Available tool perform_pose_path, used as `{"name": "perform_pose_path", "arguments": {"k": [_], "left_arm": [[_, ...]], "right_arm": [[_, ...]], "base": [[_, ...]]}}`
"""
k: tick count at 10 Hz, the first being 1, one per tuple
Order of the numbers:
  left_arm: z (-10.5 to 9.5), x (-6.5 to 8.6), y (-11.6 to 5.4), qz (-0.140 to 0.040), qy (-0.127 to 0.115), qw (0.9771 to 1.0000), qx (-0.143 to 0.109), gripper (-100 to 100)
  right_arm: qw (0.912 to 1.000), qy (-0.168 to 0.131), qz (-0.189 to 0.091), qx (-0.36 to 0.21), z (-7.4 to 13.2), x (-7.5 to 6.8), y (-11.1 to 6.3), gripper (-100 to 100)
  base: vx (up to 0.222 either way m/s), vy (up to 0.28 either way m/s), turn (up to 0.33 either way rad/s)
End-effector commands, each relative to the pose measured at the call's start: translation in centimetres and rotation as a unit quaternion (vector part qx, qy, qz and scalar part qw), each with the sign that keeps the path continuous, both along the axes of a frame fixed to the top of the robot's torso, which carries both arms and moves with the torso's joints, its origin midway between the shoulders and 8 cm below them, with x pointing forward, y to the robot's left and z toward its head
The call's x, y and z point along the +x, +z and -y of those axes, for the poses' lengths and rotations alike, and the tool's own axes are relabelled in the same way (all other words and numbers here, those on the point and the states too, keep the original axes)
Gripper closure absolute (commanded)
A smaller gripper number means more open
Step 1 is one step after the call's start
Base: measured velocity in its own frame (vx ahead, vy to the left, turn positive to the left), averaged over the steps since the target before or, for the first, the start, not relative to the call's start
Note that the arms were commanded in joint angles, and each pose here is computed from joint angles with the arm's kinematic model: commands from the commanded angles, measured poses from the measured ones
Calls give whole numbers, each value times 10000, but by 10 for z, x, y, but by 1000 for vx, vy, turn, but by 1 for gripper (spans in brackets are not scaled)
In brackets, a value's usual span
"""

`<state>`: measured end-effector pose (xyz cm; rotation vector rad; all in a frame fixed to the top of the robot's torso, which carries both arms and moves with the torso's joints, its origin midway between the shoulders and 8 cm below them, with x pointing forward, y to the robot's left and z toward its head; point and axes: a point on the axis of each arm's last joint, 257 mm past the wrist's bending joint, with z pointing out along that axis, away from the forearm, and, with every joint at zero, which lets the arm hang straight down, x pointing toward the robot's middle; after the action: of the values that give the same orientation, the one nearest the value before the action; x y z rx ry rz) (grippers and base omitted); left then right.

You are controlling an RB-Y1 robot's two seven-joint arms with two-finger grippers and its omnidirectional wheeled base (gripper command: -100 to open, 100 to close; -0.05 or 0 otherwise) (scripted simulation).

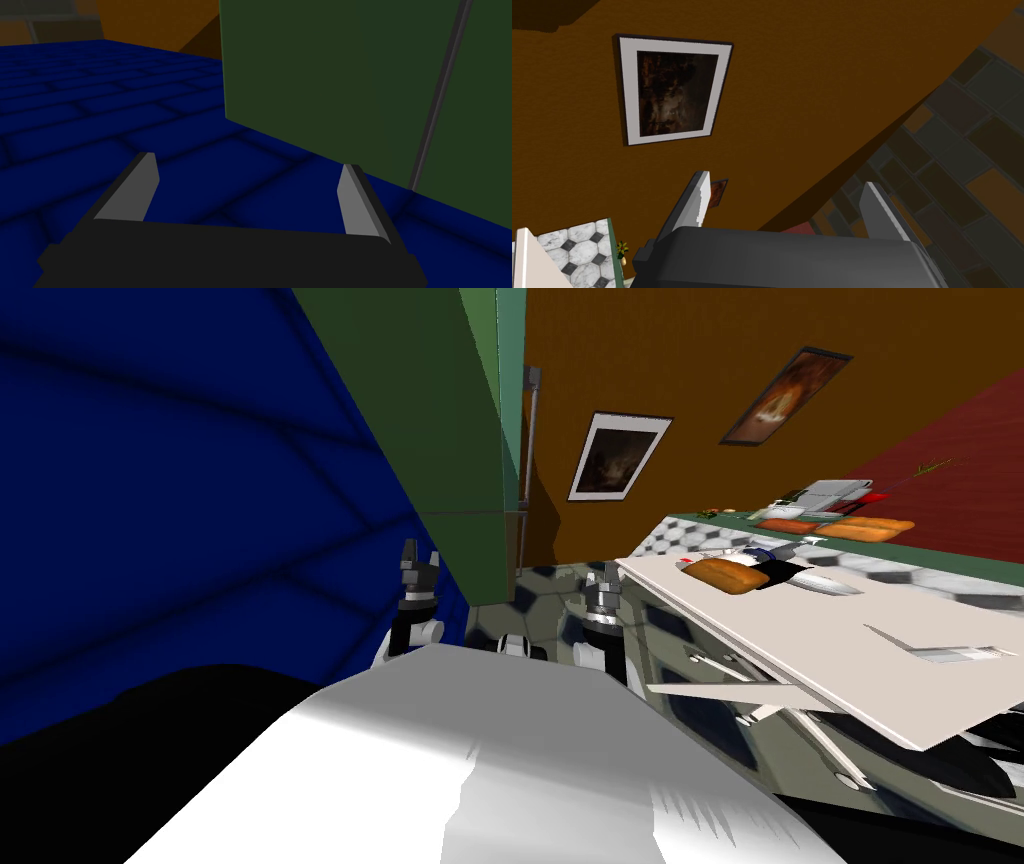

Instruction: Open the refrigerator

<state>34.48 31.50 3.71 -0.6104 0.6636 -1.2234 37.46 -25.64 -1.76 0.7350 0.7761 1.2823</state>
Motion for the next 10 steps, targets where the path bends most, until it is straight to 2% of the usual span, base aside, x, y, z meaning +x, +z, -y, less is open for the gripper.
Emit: {"name": "perform_pose_path", "arguments": {"k": [1,3,4,5,6,8,9,10], "left_arm": [[-11,8,0,-194,166,9995,167,-100],[-29,15,4,-350,432,9979,339,-100],[-30,17,2,-408,439,9977,327,-100],[-40,20,5,-465,592,9964,398,-100],[-41,21,3,-518,600,9961,386,-100],[-64,24,11,-623,930,9925,485,-100],[-66,27,6,-739,950,9917,458,-100],[-79,28,11,-779,1124,9894,491,-100]], "right_arm": [[10000,0,0,0,0,0,0,0],[10000,0,0,-1,0,0,0,0],[10000,0,0,0,0,0,0,0],[10000,0,0,0,0,0,0,0],[10000,0,0,0,0,0,0,0],[10000,0,0,-1,0,0,0,0],[10000,0,0,0,0,0,0,0],[10000,0,0,0,0,0,0,0]], "base": [[96,-76,-22],[102,-90,-86],[93,-91,-32],[83,-82,-75],[76,-69,-36],[135,-95,-106],[103,-103,-38],[95,-105,-63]]}}
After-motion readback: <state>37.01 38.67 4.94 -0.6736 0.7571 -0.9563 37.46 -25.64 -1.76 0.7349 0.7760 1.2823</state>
